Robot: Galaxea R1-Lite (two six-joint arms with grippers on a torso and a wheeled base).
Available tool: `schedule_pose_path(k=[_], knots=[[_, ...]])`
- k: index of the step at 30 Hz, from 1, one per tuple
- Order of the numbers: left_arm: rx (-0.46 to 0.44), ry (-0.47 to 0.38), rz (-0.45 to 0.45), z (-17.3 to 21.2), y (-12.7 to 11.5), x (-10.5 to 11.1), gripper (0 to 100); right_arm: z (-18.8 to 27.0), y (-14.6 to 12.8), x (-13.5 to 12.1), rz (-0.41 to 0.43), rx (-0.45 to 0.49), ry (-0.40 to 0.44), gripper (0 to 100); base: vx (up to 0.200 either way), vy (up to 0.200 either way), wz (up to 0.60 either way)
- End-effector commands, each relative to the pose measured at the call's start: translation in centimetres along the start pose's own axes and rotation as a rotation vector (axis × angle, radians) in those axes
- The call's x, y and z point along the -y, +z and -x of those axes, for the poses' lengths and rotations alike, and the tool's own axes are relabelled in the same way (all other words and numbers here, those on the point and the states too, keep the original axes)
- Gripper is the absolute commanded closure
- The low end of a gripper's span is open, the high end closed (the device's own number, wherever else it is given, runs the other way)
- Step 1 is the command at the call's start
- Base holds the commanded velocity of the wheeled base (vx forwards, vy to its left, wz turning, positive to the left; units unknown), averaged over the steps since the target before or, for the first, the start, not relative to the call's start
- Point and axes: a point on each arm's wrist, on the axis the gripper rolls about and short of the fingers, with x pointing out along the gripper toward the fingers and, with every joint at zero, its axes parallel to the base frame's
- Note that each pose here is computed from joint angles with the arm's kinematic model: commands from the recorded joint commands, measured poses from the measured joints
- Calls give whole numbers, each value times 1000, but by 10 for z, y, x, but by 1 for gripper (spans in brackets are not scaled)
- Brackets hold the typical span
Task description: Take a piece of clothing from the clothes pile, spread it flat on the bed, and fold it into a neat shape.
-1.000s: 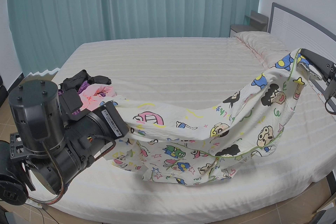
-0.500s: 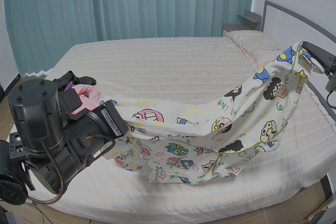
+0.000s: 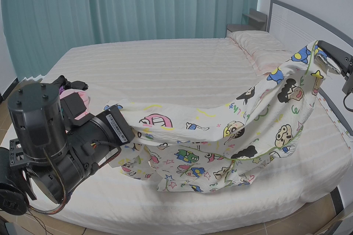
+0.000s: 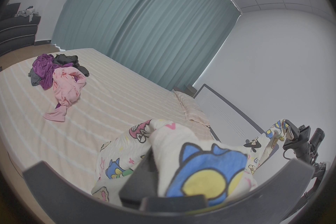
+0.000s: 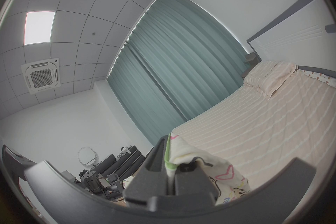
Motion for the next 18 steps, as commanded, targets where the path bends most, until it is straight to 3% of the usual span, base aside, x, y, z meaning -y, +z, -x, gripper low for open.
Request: schedule_pose_path(k=[1,7,18], knots=[[0,-1,1,0,0,0,100,0,1,-1,1,3,1,100,0,0,0],[9,-5,6,6,3,-2,100,6,1,-2,1,9,9,100,0,0,0],[51,-37,36,27,16,-7,100,32,8,-16,14,61,73,100,-200,0,0]])
